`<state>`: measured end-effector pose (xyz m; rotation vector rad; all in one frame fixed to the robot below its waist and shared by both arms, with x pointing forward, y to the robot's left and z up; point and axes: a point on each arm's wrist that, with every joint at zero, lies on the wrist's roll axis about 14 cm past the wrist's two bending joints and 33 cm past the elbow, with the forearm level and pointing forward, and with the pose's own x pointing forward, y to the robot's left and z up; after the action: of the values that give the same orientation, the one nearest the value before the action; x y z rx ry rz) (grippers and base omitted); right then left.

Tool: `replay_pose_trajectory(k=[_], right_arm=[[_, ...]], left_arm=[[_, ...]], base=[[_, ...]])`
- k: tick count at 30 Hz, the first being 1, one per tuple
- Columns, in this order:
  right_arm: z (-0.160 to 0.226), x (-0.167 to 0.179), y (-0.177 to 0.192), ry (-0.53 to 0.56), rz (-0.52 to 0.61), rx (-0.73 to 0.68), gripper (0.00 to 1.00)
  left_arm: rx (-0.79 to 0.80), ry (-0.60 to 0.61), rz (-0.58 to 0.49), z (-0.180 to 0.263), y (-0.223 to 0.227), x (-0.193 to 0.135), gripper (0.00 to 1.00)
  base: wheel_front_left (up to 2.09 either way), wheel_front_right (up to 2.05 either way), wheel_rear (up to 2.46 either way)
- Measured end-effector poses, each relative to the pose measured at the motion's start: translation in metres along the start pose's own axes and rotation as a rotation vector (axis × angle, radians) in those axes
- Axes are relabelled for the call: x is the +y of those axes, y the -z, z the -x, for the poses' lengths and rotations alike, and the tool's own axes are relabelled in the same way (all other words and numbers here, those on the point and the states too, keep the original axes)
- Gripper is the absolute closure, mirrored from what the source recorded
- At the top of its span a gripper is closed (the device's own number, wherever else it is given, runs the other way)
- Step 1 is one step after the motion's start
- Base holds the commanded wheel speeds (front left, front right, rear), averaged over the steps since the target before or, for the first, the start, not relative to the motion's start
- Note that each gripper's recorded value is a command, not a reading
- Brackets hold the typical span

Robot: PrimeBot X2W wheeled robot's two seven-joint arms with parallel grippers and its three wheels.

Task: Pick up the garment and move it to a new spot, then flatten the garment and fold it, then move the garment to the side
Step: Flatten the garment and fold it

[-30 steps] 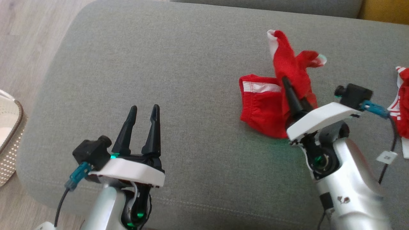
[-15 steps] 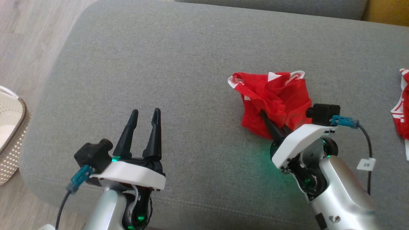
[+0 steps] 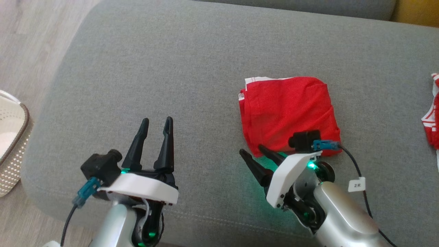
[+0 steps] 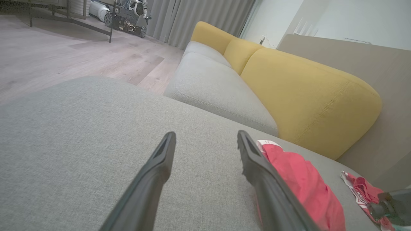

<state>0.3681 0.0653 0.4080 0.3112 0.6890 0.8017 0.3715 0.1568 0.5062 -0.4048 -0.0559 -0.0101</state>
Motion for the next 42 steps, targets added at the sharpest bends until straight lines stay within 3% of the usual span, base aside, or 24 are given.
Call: replay_pose_trajectory(k=[8,19,28,35,42], right_arm=[[-0.001,-0.011,0.013,0.017,-0.007,0.051,0.0],[0.029,-0.039,-0.048,0.083,-0.033,-0.199,0.0],[0.103,-0.093,-0.114,0.305,0.101,-0.535,0.0],[0.156,-0.122,-0.118,0.497,0.225,-0.675,0.0],[0.183,-0.136,-0.103,0.613,0.252,-0.71,0.0]], left_arm=[[0.018,-0.003,0.001,-0.002,0.006,0.001,0.0],[0.007,0.023,0.006,-0.01,0.004,-0.007,0.0],[-0.023,0.086,-0.002,-0.022,-0.004,-0.024,0.0],[-0.016,0.14,0.013,-0.03,0.0,-0.041,0.0],[0.004,0.192,0.016,-0.031,0.008,-0.056,0.0]], base=[[0.0,0.0,0.0],[0.0,0.0,0.0],[0.0,0.0,0.0],[0.0,0.0,0.0],[0.0,0.0,0.0]])
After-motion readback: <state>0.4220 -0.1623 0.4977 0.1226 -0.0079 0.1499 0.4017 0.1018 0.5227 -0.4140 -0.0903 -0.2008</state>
